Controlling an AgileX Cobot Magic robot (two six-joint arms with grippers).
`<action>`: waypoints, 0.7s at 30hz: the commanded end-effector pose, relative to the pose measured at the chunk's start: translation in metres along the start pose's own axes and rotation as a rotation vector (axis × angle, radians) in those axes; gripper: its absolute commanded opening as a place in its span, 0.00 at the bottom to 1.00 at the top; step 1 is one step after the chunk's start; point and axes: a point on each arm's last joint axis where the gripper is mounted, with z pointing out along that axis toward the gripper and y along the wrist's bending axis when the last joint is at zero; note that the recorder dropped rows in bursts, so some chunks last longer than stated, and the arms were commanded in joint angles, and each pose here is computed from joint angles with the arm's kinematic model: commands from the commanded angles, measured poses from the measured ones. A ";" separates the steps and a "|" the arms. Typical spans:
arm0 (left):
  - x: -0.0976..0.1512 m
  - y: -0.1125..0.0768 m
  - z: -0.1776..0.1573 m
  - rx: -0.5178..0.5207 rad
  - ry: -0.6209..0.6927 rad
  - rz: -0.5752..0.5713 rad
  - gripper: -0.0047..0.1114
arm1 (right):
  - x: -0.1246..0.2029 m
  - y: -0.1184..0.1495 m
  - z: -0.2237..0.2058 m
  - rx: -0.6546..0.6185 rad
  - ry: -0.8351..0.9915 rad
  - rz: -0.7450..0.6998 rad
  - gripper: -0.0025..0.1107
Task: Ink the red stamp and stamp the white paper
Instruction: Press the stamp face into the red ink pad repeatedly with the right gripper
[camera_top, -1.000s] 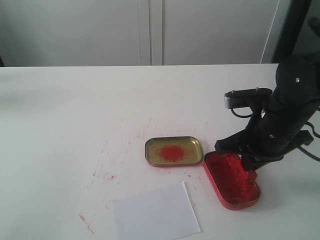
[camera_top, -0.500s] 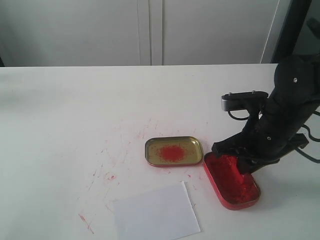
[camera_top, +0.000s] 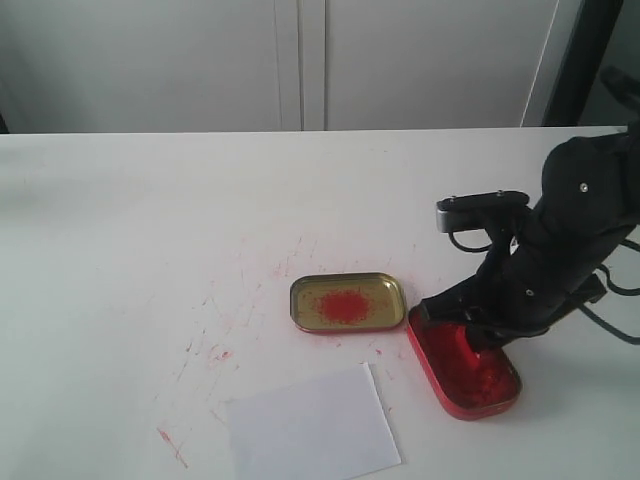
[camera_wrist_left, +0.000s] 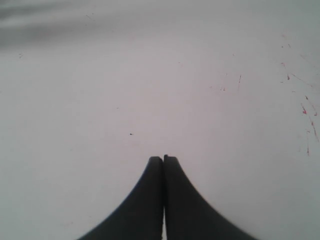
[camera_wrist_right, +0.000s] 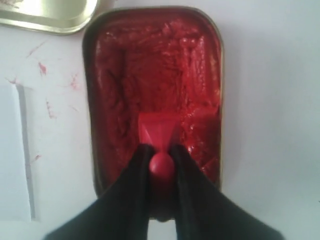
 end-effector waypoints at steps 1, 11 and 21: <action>0.001 0.000 0.000 0.002 -0.002 -0.010 0.04 | -0.001 0.008 -0.001 0.027 -0.041 0.002 0.02; 0.001 0.000 0.000 0.002 -0.002 -0.010 0.04 | -0.004 0.010 0.002 0.044 -0.065 0.037 0.02; 0.001 0.000 0.000 0.002 -0.002 -0.010 0.04 | -0.003 0.016 0.008 0.044 -0.053 0.062 0.02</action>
